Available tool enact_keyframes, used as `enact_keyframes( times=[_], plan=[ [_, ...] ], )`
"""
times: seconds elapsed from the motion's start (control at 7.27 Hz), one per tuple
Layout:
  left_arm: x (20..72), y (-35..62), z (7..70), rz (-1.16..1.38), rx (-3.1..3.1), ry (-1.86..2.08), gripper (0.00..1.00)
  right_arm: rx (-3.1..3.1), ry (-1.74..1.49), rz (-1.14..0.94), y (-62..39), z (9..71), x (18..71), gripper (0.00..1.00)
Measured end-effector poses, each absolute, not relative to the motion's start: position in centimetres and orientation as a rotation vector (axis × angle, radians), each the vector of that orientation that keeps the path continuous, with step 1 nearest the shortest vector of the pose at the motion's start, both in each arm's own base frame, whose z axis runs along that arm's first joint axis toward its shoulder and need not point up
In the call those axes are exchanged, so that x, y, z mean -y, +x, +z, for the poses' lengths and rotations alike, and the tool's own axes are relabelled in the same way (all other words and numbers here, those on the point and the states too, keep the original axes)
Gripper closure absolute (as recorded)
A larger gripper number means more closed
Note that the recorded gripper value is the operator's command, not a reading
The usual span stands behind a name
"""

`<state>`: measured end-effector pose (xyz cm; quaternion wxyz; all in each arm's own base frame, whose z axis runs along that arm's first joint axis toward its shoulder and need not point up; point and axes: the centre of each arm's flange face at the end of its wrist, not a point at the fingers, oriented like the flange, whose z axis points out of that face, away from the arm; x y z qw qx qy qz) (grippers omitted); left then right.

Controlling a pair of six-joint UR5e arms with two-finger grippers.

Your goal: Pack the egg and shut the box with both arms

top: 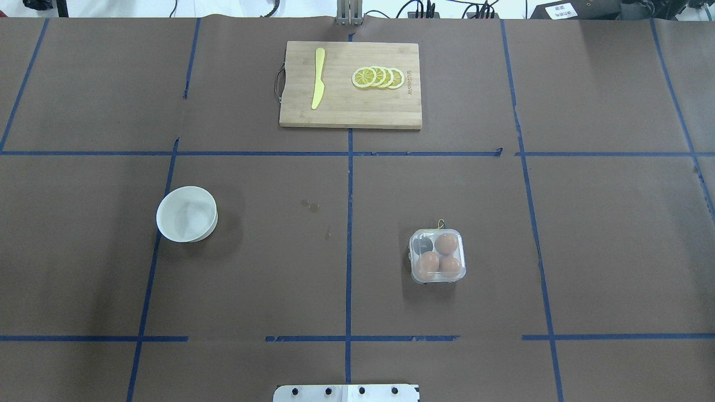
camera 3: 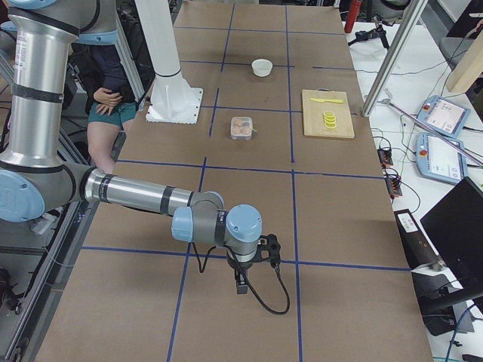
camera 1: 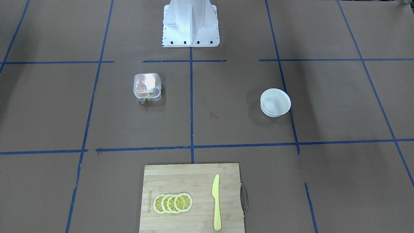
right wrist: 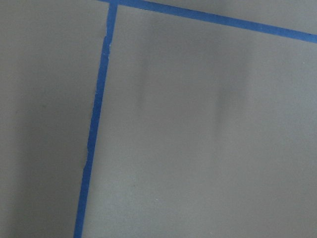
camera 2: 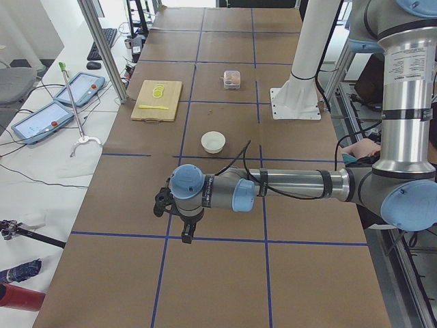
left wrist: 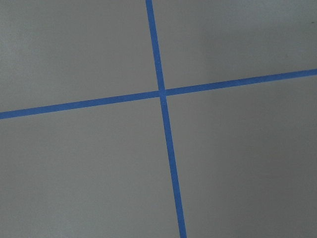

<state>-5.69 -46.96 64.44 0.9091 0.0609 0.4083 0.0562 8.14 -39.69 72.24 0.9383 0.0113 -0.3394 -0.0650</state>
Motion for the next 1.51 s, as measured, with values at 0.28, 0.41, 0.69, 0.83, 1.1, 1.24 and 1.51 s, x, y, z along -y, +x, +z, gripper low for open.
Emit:
enact_keyframes(
  times=[0.28,0.41,0.69,0.83,1.1,1.24,1.51],
  plan=[
    [46.9,-5.7,64.7,0.115,-0.842,0.122,0.00,0.692,0.009,-0.110,8.8,73.0,39.2,0.00],
    [46.8,-5.7,64.8,0.114,-0.843,0.120,0.00,0.687,0.006,-0.110,8.8,73.3,38.9,0.00],
    [46.8,-5.7,64.8,0.113,-0.843,0.119,0.00,0.668,0.016,-0.119,9.0,73.1,39.2,0.00],
    [46.7,-5.7,64.9,0.113,-0.843,0.117,0.00,0.668,0.023,-0.119,9.0,72.7,39.5,0.00],
    [46.7,-5.7,65.0,0.112,-0.843,0.115,0.00,0.698,0.039,-0.093,8.7,71.1,40.5,0.00],
    [46.6,-5.7,65.1,0.111,-0.842,0.113,0.00,0.725,0.040,-0.059,8.5,70.1,40.9,0.00],
    [46.5,-5.8,65.3,0.111,-0.827,0.111,0.00,0.732,0.053,-0.053,7.7,68.5,41.4,0.00]
  ],
)
